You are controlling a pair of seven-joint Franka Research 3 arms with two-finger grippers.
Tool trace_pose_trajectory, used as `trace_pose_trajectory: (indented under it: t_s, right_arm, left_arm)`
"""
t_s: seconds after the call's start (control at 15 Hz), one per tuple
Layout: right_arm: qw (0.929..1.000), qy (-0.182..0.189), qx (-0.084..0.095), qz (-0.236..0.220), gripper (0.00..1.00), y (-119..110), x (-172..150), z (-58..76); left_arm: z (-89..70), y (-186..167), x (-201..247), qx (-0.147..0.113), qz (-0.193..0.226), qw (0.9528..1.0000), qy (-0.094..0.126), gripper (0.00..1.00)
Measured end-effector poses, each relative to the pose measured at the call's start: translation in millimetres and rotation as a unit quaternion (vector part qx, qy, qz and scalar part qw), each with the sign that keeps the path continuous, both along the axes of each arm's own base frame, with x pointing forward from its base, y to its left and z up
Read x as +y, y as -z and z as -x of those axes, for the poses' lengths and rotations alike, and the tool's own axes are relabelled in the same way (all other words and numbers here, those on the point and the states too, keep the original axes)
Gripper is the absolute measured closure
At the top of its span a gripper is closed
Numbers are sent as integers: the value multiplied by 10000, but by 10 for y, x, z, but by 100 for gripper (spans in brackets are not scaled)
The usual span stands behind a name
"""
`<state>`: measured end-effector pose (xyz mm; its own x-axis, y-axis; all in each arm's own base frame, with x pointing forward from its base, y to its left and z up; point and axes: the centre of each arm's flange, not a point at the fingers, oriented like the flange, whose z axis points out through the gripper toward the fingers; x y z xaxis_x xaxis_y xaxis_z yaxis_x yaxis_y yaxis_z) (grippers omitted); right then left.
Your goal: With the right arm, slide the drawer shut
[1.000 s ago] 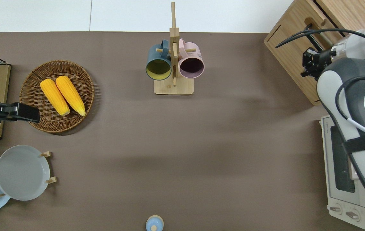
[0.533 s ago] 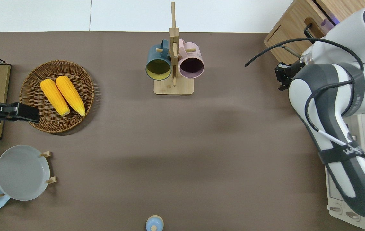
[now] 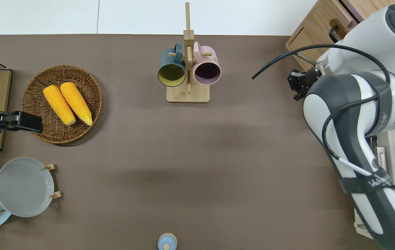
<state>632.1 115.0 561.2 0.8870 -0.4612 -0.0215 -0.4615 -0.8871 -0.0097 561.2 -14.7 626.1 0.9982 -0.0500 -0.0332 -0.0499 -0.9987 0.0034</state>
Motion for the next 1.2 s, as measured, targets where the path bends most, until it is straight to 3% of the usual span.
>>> trace_pose_trajectory:
  t_s: [0.33, 0.73, 0.87, 1.2]
  right_arm:
    - [9944, -1052, -28, -21, 99, -407, -213, 250]
    - [9792, -2028, 82, 1, 99, -424, -325, 319]
    - [9756, -2192, 90, 45, 98, -419, -346, 316]
    - [9747, -2229, 104, 102, 52, -413, -364, 315]
  left_arm:
    - [0, 0, 0, 0, 0, 10000, 0, 0]
    - [0, 0, 0, 0, 0, 10000, 0, 0]
    - [0, 0, 0, 0, 0, 10000, 0, 0]
    - [0, 0, 0, 0, 0, 10000, 0, 0]
